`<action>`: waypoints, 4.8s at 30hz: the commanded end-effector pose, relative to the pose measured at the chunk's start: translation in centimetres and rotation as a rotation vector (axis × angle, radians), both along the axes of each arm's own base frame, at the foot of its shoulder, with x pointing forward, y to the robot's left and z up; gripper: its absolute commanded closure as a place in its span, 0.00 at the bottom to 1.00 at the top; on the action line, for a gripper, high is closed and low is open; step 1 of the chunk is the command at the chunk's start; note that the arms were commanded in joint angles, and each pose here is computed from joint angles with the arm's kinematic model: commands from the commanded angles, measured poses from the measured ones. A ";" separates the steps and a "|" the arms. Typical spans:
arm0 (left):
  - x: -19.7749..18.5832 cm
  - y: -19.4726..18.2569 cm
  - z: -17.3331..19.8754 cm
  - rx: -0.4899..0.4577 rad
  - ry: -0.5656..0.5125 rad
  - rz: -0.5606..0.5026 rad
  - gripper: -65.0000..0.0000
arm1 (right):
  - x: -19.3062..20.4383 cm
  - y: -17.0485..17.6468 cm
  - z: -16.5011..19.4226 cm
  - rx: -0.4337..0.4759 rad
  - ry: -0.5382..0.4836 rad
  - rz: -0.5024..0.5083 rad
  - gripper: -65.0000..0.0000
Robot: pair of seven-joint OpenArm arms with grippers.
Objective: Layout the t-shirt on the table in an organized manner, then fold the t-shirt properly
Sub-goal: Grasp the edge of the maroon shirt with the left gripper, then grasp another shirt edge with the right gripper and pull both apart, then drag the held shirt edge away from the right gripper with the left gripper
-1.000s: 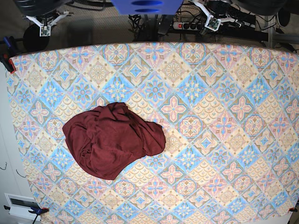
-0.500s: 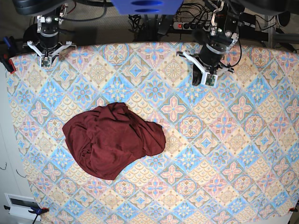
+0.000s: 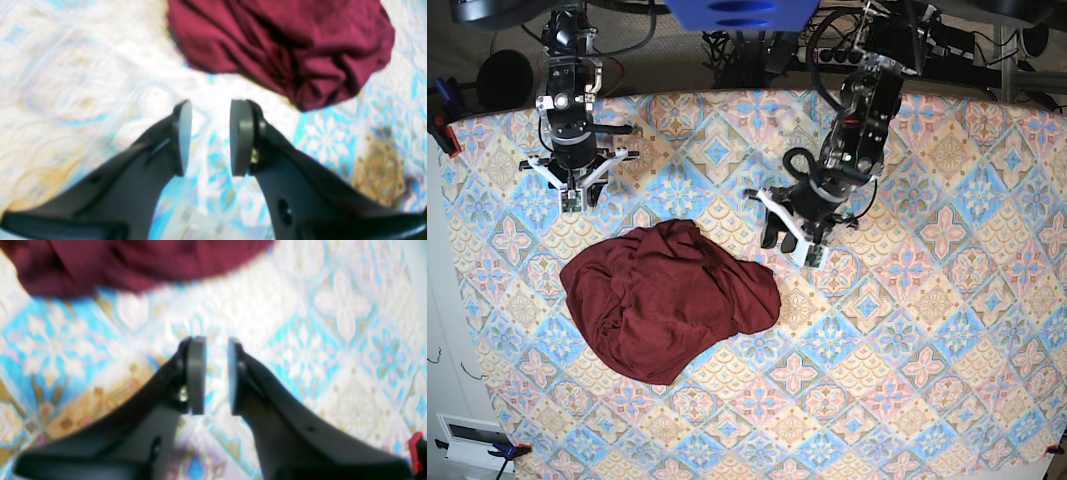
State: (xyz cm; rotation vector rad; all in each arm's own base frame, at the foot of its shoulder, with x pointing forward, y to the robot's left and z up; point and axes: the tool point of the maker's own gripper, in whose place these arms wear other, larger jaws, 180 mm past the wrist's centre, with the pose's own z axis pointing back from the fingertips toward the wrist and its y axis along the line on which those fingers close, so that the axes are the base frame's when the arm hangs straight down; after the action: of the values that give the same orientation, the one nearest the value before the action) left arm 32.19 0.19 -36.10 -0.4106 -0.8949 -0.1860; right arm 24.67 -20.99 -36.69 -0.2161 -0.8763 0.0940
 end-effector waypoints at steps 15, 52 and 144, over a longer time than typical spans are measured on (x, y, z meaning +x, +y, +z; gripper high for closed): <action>9.1 -11.0 0.5 -0.052 0.062 -0.104 0.60 | 0.3 -0.5 0.8 -0.021 -0.025 -0.001 0.69; 13.8 25.4 9.8 -0.154 -0.147 0.317 1.00 | 7.5 6.3 4.2 0.023 -0.170 0.186 0.71; 7.1 0.4 0.2 -0.076 0.230 -0.241 0.65 | -1.1 -11.9 3.9 -0.241 0.194 -0.015 0.99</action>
State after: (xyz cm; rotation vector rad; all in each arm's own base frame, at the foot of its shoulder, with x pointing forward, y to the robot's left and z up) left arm 37.90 0.41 -37.83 -0.5903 -0.5680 -0.3108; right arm 23.80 -32.36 -33.30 -0.4060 -0.6701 0.1973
